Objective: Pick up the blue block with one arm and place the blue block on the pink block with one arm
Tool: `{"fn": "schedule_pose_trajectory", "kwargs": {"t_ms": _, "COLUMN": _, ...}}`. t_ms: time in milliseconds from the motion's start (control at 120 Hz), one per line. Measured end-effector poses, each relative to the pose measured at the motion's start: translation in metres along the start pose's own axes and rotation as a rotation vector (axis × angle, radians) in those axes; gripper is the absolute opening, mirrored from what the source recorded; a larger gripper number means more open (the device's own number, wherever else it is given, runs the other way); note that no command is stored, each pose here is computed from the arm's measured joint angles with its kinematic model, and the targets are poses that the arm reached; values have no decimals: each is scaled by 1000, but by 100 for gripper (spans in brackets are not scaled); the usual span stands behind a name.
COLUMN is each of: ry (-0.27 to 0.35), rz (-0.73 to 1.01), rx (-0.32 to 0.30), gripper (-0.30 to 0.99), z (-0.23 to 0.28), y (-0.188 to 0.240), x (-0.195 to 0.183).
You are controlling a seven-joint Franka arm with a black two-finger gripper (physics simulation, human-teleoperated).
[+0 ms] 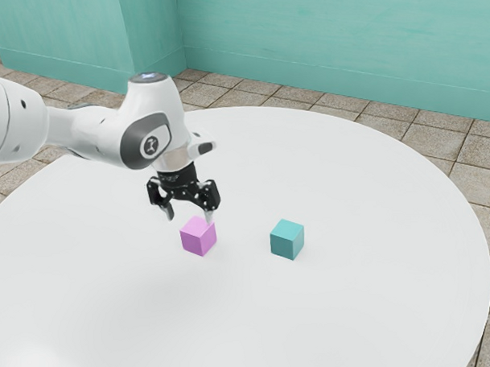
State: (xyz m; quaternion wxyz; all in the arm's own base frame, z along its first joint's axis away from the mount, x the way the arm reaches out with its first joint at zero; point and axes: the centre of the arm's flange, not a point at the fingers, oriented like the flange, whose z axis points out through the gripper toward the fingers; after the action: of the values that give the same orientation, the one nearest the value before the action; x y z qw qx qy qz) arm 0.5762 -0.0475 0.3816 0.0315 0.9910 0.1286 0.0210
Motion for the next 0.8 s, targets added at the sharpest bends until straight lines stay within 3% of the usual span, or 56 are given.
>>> {"fn": "schedule_pose_trajectory", "kwargs": {"t_ms": 158, "ry": 106, "rz": 52, "rx": 19, "gripper": 67, "z": -2, "y": 51, "x": 46}}
{"fn": "schedule_pose_trajectory", "kwargs": {"t_ms": 308, "ry": 133, "rz": 148, "rx": 35, "gripper": 67, "z": 11, "y": 79, "x": 61}}
{"fn": "schedule_pose_trajectory", "kwargs": {"t_ms": 600, "ry": 123, "rz": 272, "rx": 37, "gripper": 67, "z": 36, "y": 102, "x": 77}}
{"fn": "schedule_pose_trajectory", "kwargs": {"t_ms": 800, "ry": 80, "rz": 293, "rx": 23, "gripper": 67, "z": 46, "y": 126, "x": 74}}
